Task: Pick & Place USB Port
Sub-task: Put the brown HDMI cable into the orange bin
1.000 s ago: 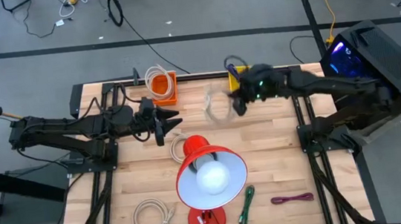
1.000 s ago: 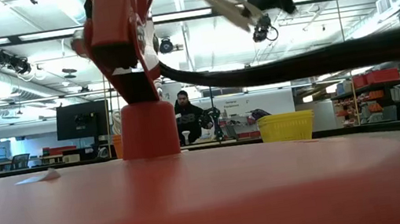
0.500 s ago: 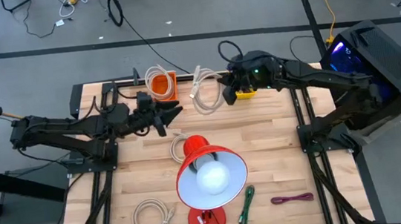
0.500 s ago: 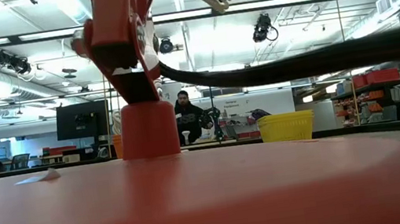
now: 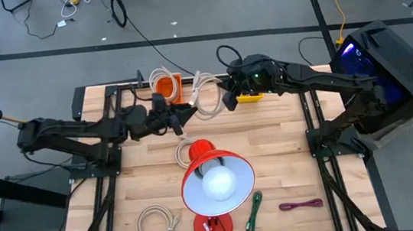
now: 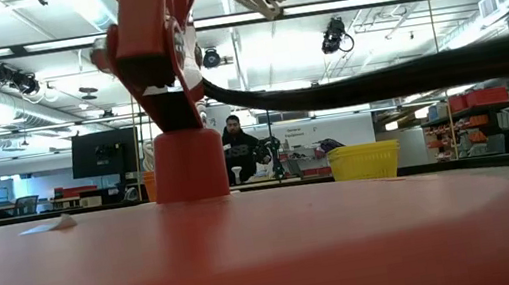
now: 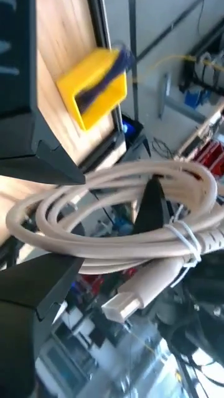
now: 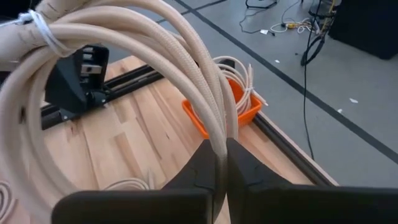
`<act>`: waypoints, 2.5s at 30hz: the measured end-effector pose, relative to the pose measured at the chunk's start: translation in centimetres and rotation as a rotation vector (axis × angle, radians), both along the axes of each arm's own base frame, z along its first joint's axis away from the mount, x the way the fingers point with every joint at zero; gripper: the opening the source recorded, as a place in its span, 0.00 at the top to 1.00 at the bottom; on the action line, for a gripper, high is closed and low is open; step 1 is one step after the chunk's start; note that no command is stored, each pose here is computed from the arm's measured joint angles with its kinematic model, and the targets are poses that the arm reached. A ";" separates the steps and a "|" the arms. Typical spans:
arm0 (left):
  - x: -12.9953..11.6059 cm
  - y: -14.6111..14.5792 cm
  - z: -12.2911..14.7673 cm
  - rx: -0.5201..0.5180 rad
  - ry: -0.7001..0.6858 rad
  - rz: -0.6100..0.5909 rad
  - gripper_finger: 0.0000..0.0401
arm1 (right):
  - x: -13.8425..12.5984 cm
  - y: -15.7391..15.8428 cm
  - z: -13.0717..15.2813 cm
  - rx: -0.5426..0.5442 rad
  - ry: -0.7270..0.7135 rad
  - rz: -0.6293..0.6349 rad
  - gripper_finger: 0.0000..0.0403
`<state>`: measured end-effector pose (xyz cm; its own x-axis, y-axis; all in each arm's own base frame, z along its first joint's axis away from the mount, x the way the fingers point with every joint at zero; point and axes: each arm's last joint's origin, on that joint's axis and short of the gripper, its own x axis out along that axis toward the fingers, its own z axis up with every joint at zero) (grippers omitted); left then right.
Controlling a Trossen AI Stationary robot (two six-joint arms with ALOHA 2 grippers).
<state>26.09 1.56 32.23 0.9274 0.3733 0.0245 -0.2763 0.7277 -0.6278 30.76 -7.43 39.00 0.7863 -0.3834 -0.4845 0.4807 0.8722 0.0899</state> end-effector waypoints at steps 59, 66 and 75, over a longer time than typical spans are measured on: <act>-2.9 7.0 -0.7 0.095 0.234 0.190 0.96 | -2.1 -1.6 0.2 -0.051 0.099 -0.046 0.45; -5.6 9.4 -1.7 0.047 0.412 0.296 0.96 | -2.1 -1.6 0.2 -0.052 0.099 -0.045 0.47; -7.8 12.2 -2.8 0.023 0.564 0.392 0.96 | -2.1 -1.6 0.2 -0.039 0.093 -0.041 0.48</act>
<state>18.30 13.73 29.42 0.5975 0.6887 -0.4107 -0.8018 0.5189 -0.2965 28.69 -9.04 39.22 0.7215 -0.4347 -0.5390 0.5212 0.8534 0.0094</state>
